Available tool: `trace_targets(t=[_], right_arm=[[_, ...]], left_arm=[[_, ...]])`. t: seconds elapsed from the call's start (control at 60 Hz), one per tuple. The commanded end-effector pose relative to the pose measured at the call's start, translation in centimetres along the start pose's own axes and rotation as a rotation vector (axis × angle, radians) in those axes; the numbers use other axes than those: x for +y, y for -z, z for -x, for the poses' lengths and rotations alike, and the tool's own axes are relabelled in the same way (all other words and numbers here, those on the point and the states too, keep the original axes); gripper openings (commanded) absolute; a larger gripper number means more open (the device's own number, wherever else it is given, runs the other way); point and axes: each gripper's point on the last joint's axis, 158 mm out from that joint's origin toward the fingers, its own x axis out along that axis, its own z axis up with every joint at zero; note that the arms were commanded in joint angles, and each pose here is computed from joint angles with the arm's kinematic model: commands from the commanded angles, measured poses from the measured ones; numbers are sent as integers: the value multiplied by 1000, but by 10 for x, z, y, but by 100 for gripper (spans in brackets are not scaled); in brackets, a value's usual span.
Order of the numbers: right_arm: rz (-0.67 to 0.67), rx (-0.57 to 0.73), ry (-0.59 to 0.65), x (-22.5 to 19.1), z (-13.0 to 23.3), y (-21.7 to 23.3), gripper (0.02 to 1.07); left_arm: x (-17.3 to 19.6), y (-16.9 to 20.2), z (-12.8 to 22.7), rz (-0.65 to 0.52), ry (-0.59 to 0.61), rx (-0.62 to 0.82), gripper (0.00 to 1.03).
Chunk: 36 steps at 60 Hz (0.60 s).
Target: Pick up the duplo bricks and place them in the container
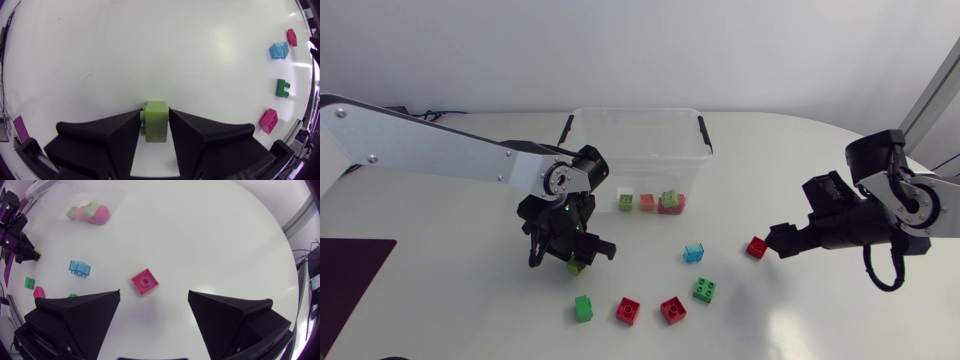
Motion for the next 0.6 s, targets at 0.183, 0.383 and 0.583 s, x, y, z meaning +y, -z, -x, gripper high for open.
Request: trace_targets(t=[0.183, 0.383, 0.583], right_arm=[[315, 38, -54, 17, -20, -14, 99], [430, 145, -160, 4, -36, -14, 98], [474, 247, -222, 0, -57, 14, 93]], left_arm=[[-4, -7, 14, -7, 7, -16, 25], [-7, -31, 79, -1, 42, -161, 25], [-12, -57, 137, 2, 79, -319, 25]])
